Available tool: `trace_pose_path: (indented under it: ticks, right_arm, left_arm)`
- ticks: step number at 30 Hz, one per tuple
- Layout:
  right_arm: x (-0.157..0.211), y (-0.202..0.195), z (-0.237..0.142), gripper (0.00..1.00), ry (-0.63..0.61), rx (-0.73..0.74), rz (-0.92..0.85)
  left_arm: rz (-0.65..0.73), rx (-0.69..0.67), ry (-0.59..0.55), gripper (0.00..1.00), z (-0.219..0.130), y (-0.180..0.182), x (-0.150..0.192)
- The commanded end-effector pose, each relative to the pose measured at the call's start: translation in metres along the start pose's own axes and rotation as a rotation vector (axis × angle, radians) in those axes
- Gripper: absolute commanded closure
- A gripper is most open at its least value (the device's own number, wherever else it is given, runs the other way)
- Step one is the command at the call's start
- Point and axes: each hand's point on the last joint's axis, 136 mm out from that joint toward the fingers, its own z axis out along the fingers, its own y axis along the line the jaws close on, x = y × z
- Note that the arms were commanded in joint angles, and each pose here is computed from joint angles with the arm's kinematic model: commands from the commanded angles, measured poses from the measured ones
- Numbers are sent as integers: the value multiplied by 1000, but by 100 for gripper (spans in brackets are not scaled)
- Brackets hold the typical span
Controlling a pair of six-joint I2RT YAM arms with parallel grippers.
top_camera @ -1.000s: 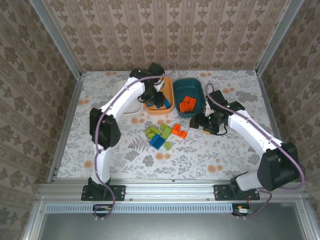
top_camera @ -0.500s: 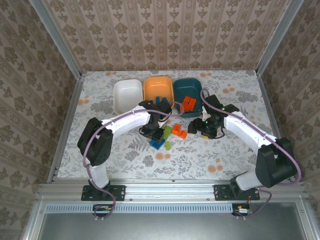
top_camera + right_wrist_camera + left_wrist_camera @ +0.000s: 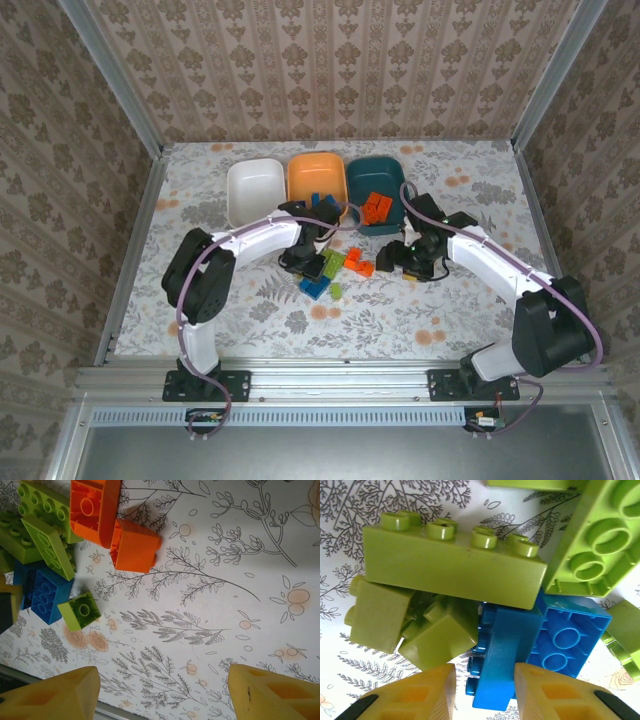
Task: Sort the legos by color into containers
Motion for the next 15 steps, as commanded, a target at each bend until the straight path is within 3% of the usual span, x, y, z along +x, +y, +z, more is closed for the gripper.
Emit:
trace_pose_path:
  ticks: [1, 15]
  right_arm:
    - [2, 3, -4, 31, -12, -16, 1]
    - [-1, 3, -3, 31, -21, -14, 8]
  left_arm:
    - [19, -3, 28, 65, 9, 3, 4]
    - [33, 38, 98, 67, 31, -9, 22]
